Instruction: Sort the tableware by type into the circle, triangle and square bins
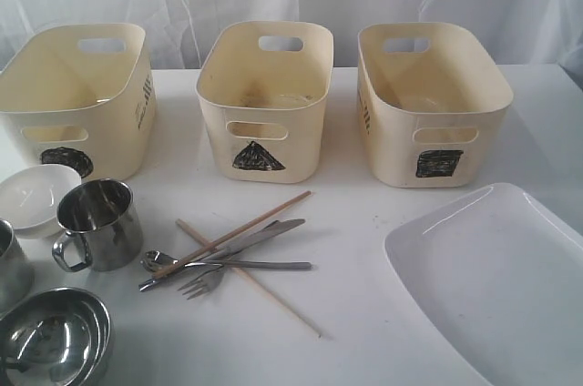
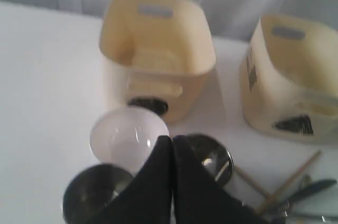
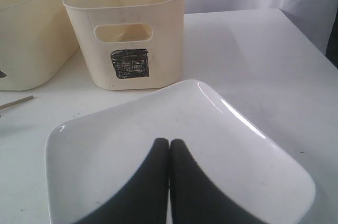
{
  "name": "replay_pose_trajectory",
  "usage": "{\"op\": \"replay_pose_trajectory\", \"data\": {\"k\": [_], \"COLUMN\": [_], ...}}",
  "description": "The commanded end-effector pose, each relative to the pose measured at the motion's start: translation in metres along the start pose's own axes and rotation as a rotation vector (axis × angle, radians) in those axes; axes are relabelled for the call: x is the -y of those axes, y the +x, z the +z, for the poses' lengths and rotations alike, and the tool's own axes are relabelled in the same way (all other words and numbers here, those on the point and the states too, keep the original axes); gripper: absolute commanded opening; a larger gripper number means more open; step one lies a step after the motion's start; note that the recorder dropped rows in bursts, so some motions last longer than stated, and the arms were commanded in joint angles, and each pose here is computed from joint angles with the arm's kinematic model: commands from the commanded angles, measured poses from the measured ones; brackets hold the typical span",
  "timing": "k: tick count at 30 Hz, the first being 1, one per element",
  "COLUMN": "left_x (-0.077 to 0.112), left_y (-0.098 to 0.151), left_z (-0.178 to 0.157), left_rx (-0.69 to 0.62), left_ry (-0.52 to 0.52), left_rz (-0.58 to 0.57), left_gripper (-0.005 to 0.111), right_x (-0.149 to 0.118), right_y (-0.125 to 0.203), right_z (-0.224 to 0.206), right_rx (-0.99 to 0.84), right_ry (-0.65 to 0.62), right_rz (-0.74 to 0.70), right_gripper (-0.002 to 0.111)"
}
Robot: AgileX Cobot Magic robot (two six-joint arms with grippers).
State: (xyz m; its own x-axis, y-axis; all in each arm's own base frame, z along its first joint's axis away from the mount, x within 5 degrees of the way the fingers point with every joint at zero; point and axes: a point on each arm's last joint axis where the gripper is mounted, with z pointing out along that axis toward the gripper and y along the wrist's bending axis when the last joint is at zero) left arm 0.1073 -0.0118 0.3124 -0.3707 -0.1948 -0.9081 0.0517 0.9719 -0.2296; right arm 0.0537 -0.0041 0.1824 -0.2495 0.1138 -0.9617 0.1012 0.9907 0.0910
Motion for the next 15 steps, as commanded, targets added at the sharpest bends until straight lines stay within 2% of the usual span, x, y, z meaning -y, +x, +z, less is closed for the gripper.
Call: {"op": "replay_pose_trajectory", "data": {"k": [1,5,9,11,15], "left_x": [0.009,0.017,0.023,0.023,0.023], "left_y": [-0.011,0.004,0.026,0.028,0.024], "left_z": [0.032,0.052,0.052,0.050,0.052], "left_rx": [-0.293,-0.527,-0.840,-0.878,-0.809], "left_ry": [0.068,0.187,0.313,0.327,0.303], "left_rz": [-0.040,-0.114,-0.074,-0.069,-0.078], "left_gripper": [0.000,0.000,0.000,0.000,0.000], "right_x": [0.000,0.000,0.000,0.000,0.000], "right_y": [0.000,0.000,0.000,0.000,0.000], "right_z": [0.000,0.000,0.000,0.000,0.000], "right_rx": [0.008,0.008,0.008,0.008,0.008], "right_ry": [-0.001,-0.001,-0.001,-0.001,-0.001], "right_rz": [0.001,0.001,0.001,0.001,0.001], "right_gripper": [0.000,0.000,0.000,0.000,0.000]}}
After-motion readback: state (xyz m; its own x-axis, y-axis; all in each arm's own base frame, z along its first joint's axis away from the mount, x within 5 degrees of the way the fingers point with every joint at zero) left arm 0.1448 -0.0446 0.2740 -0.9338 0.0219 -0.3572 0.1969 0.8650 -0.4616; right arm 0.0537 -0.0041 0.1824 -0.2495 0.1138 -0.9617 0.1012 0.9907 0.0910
